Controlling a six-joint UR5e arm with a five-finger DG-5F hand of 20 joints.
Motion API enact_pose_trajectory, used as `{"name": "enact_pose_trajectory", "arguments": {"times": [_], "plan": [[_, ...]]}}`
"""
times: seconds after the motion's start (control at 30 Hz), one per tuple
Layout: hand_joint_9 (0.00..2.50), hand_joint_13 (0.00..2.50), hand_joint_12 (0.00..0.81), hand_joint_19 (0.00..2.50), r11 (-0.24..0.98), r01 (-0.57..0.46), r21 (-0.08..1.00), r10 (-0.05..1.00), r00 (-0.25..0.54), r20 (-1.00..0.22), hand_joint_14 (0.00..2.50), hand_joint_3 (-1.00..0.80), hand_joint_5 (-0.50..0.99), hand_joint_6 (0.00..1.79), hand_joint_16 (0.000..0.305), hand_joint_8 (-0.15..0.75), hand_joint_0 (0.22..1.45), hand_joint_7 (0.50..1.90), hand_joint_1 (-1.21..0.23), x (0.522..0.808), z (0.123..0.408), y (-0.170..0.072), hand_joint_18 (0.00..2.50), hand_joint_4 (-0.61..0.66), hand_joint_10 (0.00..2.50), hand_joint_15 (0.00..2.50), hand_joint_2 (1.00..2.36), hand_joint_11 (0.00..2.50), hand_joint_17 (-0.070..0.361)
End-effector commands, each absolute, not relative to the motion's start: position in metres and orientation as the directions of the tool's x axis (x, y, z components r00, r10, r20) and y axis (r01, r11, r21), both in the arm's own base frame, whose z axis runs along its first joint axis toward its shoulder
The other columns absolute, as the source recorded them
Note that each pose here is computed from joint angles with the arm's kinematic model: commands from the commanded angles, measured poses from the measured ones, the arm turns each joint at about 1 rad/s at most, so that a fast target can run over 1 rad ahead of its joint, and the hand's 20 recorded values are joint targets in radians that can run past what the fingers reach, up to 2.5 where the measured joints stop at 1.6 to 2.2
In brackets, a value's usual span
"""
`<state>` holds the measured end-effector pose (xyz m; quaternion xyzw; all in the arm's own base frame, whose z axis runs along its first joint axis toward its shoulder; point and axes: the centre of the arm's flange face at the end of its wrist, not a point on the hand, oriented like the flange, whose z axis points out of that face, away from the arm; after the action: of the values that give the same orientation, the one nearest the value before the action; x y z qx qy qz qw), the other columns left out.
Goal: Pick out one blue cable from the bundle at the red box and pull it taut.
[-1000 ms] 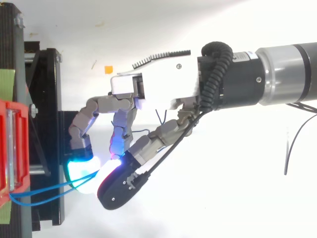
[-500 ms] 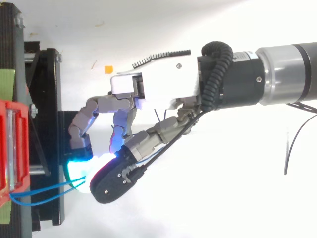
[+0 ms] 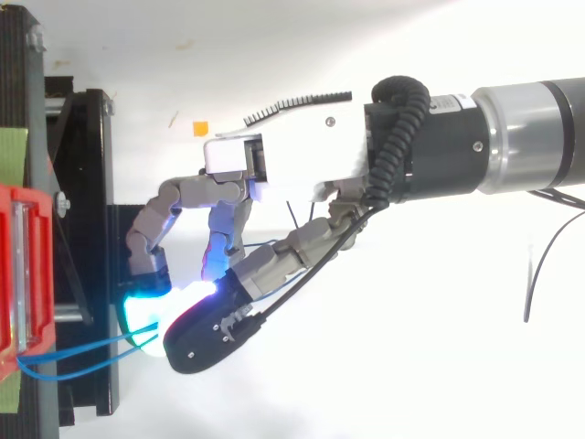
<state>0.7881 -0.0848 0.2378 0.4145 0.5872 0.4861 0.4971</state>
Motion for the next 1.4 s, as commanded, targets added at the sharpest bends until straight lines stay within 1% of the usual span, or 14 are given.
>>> {"name": "enact_pose_trajectory", "arguments": {"times": [0.0, 0.07, 0.2, 0.37, 0.53, 0.63, 0.9, 1.07, 1.37], "plan": [[1.19, 1.14, 0.424, 0.78, 0.182, 0.002, 0.983, 0.970, -0.163, -0.179, 0.02, -0.18, -0.17, 0.94, 0.055, 0.334, 0.68, 0.82, -0.74, 0.7882, 0.2380, -0.0846, 0.92, 0.03, 0.02, 0.67, 1.02, 0.81, 0.124], [1.19, 1.14, 0.420, 0.79, 0.182, 0.002, 0.983, 0.970, -0.163, -0.179, 0.02, -0.19, -0.17, 0.95, 0.055, 0.337, 0.69, 0.81, -0.74, 0.7882, 0.2385, -0.0857, 0.92, 0.01, 0.02, 0.66, 1.02, 0.81, 0.123], [1.20, 1.14, 0.415, 0.79, 0.183, -0.008, 0.983, 0.970, -0.159, -0.182, 0.02, -0.24, -0.18, 0.95, 0.054, 0.326, 0.73, 0.86, -0.77, 0.7902, 0.2436, -0.0880, 0.92, -0.03, 0.02, 0.66, 1.02, 0.82, 0.121], [1.22, 1.14, 0.408, 0.79, 0.183, -0.006, 0.983, 0.970, -0.159, -0.182, 0.02, -0.32, -0.17, 0.96, 0.053, 0.326, 0.77, 0.83, -0.78, 0.7900, 0.2435, -0.0880, 0.90, -0.06, 0.02, 0.67, 1.01, 0.83, 0.120], [1.25, 1.15, 0.404, 0.79, 0.185, -0.008, 0.983, 0.970, -0.157, -0.184, 0.02, -0.41, -0.17, 0.97, 0.052, 0.319, 0.79, 0.87, -0.79, 0.7904, 0.2436, -0.0871, 0.90, -0.10, 0.02, 0.67, 1.01, 0.83, 0.117], [1.28, 1.16, 0.404, 0.79, 0.183, -0.006, 0.983, 0.971, -0.157, -0.182, 0.02, -0.44, -0.16, 0.97, 0.051, 0.319, 0.80, 0.86, -0.79, 0.7902, 0.2435, -0.0871, 0.90, -0.10, 0.02, 0.68, 1.01, 0.83, 0.115], [1.29, 1.18, 0.405, 0.78, 0.183, -0.006, 0.983, 0.970, -0.159, -0.182, 0.03, -0.50, -0.16, 0.97, 0.051, 0.317, 0.78, 0.87, -0.79, 0.7902, 0.2429, -0.0859, 0.92, -0.08, 0.02, 0.67, 1.00, 0.83, 0.115], [1.31, 1.18, 0.403, 0.78, 0.182, -0.005, 0.983, 0.971, -0.159, -0.180, 0.03, -0.50, -0.16, 0.96, 0.051, 0.320, 0.78, 0.87, -0.79, 0.7903, 0.2417, -0.0859, 0.93, -0.09, 0.02, 0.67, 1.00, 0.83, 0.115], [1.33, 1.19, 0.402, 0.76, 0.185, -0.004, 0.983, 0.970, -0.161, -0.183, 0.02, -0.50, -0.14, 0.95, 0.050, 0.319, 0.78, 0.90, -0.85, 0.7895, 0.2420, -0.0868, 0.93, -0.11, 0.02, 0.67, 1.00, 0.83, 0.113]]}}
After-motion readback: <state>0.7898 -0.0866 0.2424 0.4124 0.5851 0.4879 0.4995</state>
